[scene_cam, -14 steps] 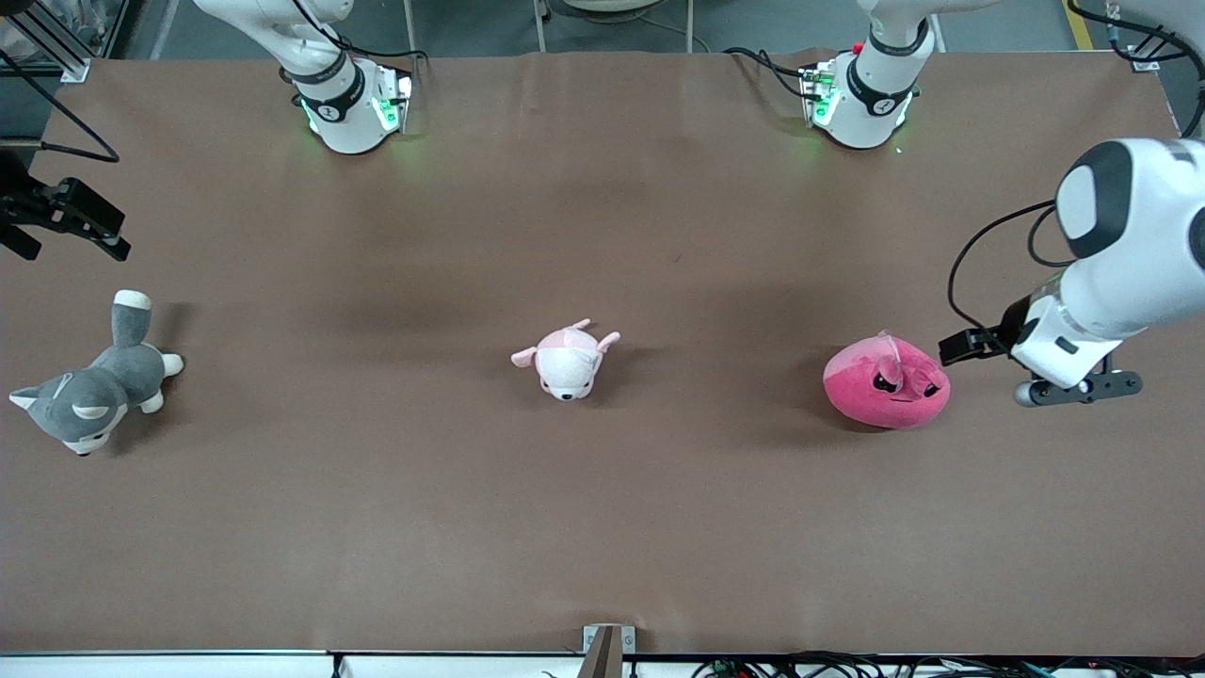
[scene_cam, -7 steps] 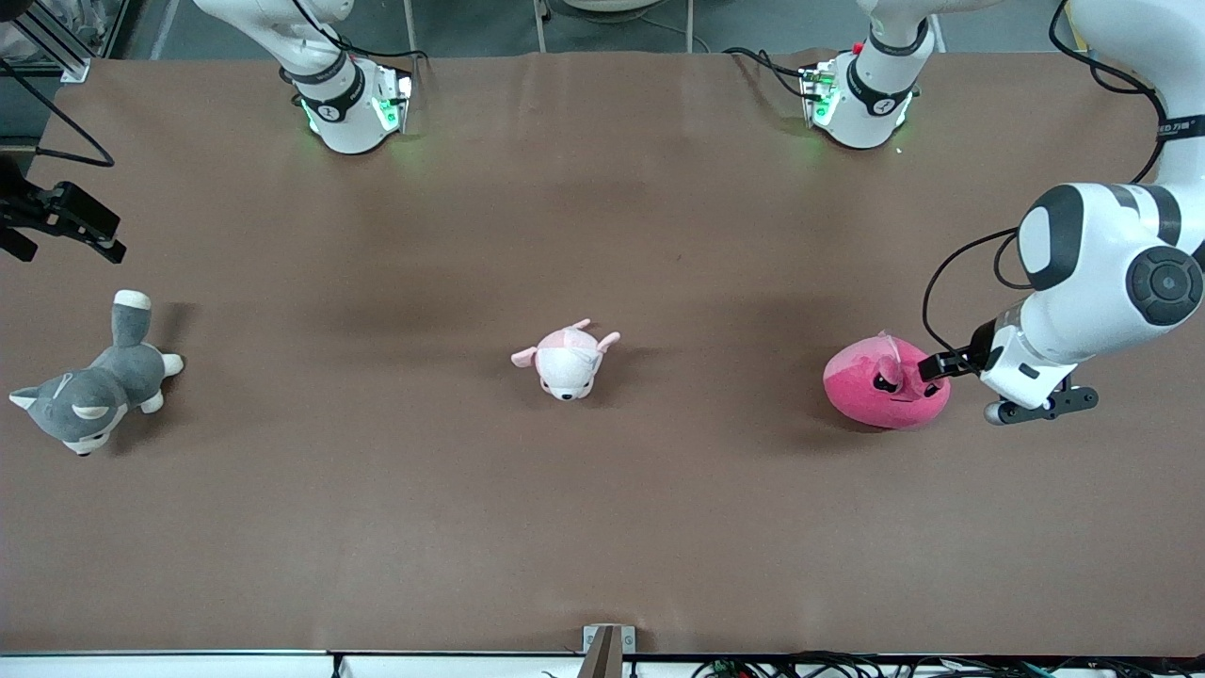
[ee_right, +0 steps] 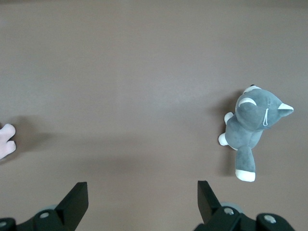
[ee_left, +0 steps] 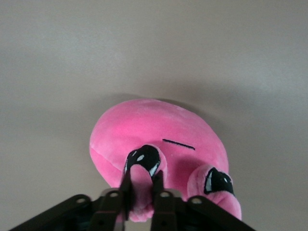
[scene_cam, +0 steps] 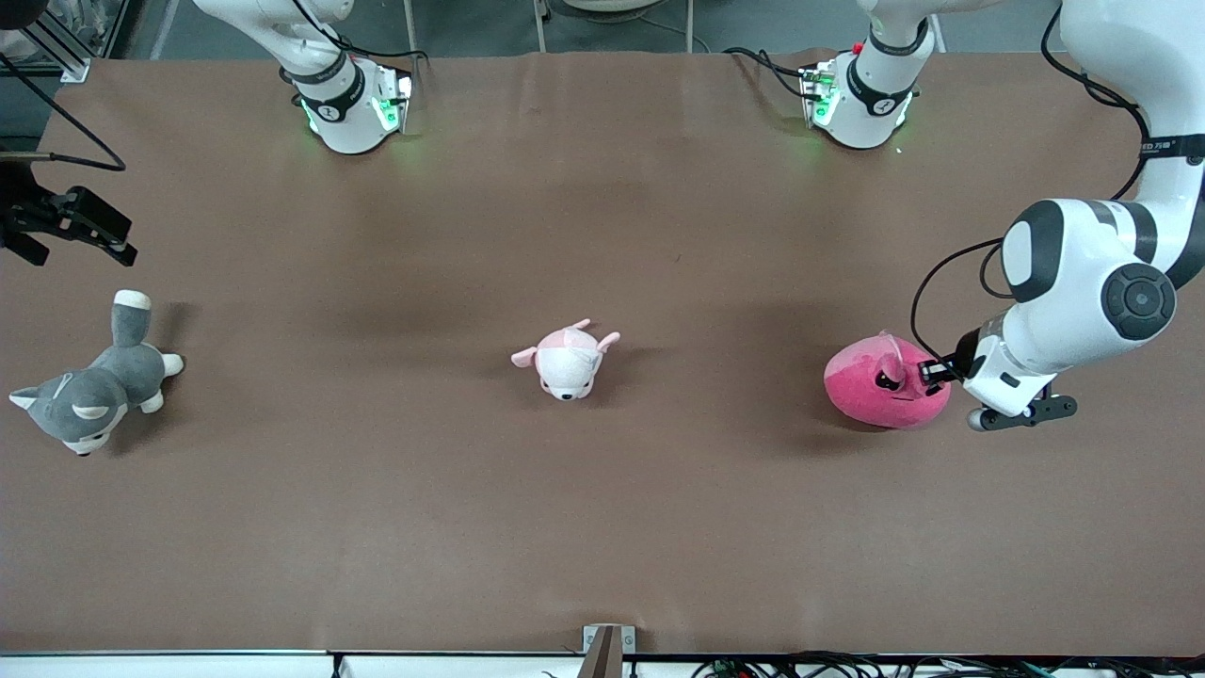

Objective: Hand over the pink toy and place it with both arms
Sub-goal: 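Lift the pink plush with the left gripper while the right gripper approaches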

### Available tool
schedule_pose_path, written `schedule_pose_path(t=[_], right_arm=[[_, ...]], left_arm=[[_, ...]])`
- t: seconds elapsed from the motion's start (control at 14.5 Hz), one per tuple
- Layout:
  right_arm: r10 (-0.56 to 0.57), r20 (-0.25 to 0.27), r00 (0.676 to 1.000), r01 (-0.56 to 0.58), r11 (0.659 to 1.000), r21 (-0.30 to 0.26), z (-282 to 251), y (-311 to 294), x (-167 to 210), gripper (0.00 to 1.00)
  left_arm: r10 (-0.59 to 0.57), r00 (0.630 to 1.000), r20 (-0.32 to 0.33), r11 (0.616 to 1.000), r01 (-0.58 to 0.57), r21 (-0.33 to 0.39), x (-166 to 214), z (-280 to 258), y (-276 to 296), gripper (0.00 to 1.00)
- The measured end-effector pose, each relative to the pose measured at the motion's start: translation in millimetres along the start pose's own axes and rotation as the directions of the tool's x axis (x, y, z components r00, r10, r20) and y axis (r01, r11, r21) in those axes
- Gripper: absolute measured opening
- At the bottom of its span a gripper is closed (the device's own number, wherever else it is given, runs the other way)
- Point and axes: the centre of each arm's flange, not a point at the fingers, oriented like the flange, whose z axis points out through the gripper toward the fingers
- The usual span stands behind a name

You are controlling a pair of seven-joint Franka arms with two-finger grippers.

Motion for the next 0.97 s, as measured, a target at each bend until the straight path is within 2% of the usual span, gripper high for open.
schedule_pose_path(t=[0.07,0.21,0.41,0.69,0.76,0.83,0.9,0.97], right_arm=[[-0.016,-0.005,1.0,0.016,1.0,0.01,-2.2,-9.9,0.4,1.0],[-0.037,-0.013,0.999,0.038,0.998,0.056,-6.2,-30.5,0.6,1.0],[-0.036,-0.008,0.999,0.037,0.981,0.189,-7.2,-49.9,-0.1,1.0],[-0.08,-0.004,0.997,0.077,0.945,0.317,-9.0,-93.1,-2.7,0.97],[-0.093,0.0,0.996,0.086,0.93,0.357,-9.4,-108.9,-4.2,0.92],[-0.101,0.006,0.995,0.09,0.917,0.389,-9.4,-123.9,-5.7,0.92],[-0.106,0.014,0.994,0.091,0.908,0.409,-8.2,-138.6,-6.9,0.86],[-0.11,0.022,0.994,0.091,0.902,0.422,-5.9,-152.5,-7.5,0.86]], left_arm=[[0.004,1.0,-0.005,1.0,-0.004,-0.001,0.2,-2.2,3.0,0.1],[0.009,1.0,-0.024,1.0,-0.009,-0.004,1.8,-13.2,6.5,0.1],[0.02,1.0,-0.024,1.0,-0.021,-0.014,-1.7,-43.8,16.7,0.09],[0.003,1.0,0.023,0.99,0.0,-0.138,-13.3,-103.5,56.7,0.08],[0.007,1.0,0.027,0.987,-0.003,-0.159,-16.7,-116.9,68.9,0.08],[0.005,1.0,0.03,0.985,0.001,-0.171,-20.9,-129.0,82.3,0.08],[-0.011,0.999,0.034,0.983,0.018,-0.182,-26.2,-140.0,97.3,0.08],[-0.039,0.999,0.035,0.979,0.046,-0.197,-32.4,-151.0,115.0,0.08]])
